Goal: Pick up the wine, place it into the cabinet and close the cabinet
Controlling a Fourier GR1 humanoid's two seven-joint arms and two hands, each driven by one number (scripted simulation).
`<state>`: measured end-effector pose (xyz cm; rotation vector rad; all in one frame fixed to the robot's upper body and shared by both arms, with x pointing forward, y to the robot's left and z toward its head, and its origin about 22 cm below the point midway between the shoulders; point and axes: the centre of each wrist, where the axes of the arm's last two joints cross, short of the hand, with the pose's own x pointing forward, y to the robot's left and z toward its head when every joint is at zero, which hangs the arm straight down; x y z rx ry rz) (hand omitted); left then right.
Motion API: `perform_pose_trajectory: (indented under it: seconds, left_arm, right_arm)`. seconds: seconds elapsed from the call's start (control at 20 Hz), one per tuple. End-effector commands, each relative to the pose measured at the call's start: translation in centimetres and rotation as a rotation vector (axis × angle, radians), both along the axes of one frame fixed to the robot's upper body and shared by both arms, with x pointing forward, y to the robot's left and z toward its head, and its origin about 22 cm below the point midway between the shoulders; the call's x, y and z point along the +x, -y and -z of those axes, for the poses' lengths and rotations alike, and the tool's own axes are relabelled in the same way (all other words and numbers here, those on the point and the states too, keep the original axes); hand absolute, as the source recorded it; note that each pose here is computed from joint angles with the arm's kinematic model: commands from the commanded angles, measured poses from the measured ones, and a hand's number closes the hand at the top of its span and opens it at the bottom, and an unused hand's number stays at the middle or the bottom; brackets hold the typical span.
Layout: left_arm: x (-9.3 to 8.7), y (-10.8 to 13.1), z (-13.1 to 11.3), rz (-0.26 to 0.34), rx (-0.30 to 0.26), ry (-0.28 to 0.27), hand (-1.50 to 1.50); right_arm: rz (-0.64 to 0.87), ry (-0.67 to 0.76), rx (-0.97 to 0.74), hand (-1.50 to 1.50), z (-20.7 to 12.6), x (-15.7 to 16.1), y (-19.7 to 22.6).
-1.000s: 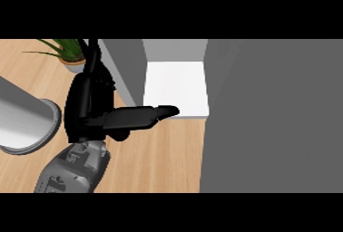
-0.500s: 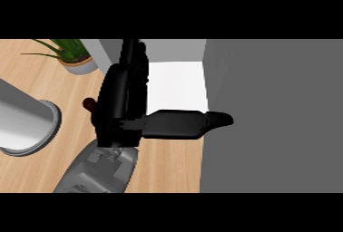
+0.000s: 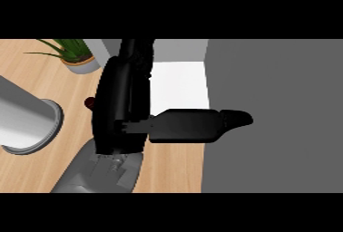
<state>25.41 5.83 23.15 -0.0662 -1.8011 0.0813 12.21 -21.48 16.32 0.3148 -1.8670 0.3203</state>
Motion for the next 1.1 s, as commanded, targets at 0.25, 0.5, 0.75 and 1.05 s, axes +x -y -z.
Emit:
perform_pose_trajectory:
  seconds: [0.25, 0.5, 0.75, 1.05]
  left_arm:
    - [-0.5, -1.2, -0.8, -0.053, -0.007, -0.008, -1.5]
    - [-1.3, -2.8, -0.8, -0.087, 0.022, -0.033, -1.5]
    - [-0.8, -6.6, -1.3, -0.152, 0.046, -0.016, -1.5]
    - [-2.4, -7.8, -2.0, -0.191, 0.091, -0.027, -1.5]
  right_arm:
    - [-0.003, 0.083, 0.053, -1.5, -4.3, -4.5, 0.2]
    - [-0.025, 0.057, 0.018, -1.5, -4.3, -4.4, 0.3]
    - [-0.013, 0.043, 0.044, -1.5, -4.4, -4.0, -0.6]
    - [-0.02, 0.044, 0.042, -1.5, -4.3, -3.9, -0.1]
